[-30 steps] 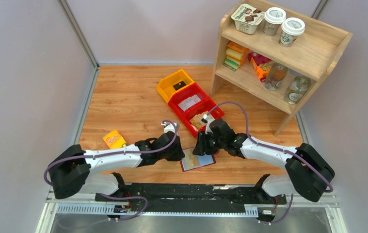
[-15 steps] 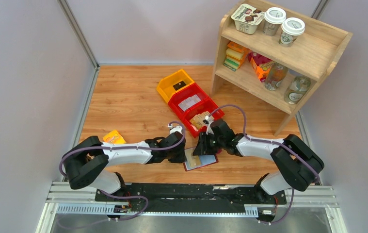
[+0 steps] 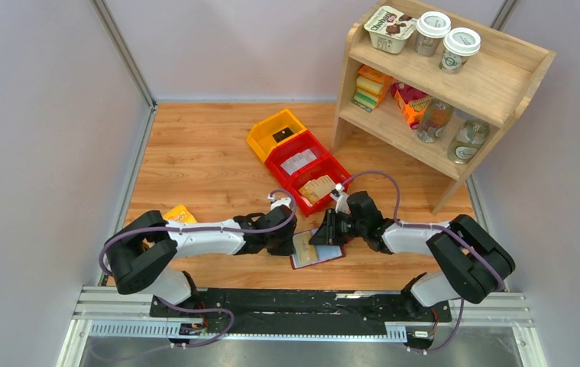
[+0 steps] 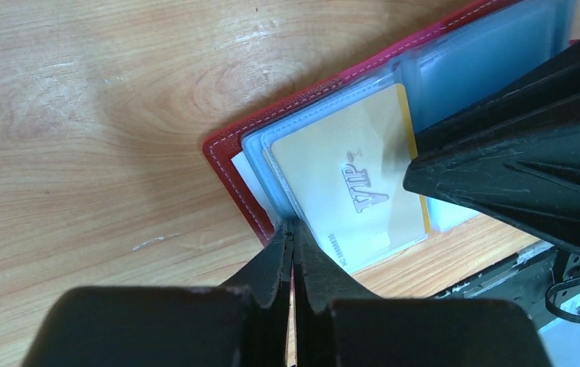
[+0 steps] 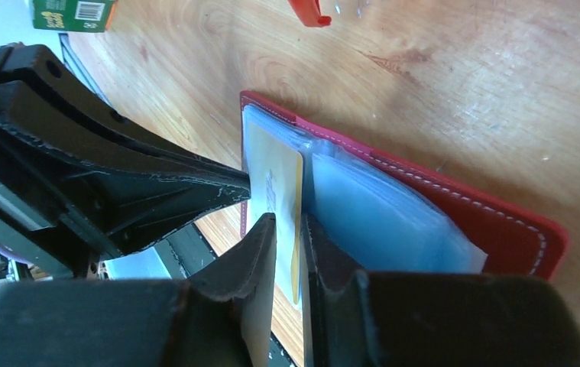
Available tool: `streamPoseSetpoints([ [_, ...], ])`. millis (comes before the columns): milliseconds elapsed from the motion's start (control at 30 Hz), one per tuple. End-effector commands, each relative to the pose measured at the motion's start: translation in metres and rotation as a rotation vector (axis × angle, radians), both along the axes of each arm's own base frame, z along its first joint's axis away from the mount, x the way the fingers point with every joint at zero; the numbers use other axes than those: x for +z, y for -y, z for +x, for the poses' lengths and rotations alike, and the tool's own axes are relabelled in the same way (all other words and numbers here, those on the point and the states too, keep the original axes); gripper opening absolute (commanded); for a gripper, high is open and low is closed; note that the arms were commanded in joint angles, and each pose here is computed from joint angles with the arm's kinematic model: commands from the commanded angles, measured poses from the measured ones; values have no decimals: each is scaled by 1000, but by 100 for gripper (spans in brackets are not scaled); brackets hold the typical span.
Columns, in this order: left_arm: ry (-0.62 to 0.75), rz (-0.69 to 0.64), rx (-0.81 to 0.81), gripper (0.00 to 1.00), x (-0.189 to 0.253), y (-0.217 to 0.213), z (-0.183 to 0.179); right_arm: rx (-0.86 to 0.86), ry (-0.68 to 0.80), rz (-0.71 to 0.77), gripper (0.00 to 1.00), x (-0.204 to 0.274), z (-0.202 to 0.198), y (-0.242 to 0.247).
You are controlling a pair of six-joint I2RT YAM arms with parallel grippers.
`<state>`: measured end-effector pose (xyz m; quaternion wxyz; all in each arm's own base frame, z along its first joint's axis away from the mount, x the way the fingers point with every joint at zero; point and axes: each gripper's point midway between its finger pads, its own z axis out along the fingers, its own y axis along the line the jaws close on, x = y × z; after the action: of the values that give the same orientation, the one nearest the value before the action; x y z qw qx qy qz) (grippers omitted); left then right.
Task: Take the credit cards out of the card holder
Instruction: Remove the credit card from the card holder.
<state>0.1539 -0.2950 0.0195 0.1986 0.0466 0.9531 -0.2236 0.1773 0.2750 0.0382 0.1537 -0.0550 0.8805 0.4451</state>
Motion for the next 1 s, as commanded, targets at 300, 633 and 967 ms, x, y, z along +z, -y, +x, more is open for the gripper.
streamPoseSetpoints([
  [300, -54, 129, -9, 0, -31, -16, -8, 135, 52, 298, 7, 46, -12, -21],
  [633, -65, 151, -5, 0, -37, -20, -9, 75, -11, 292, 0, 34, -1, -5],
  [967, -69, 149, -7, 0, -38, -20, -11, -7, -83, 166, 0, 12, 11, 24],
])
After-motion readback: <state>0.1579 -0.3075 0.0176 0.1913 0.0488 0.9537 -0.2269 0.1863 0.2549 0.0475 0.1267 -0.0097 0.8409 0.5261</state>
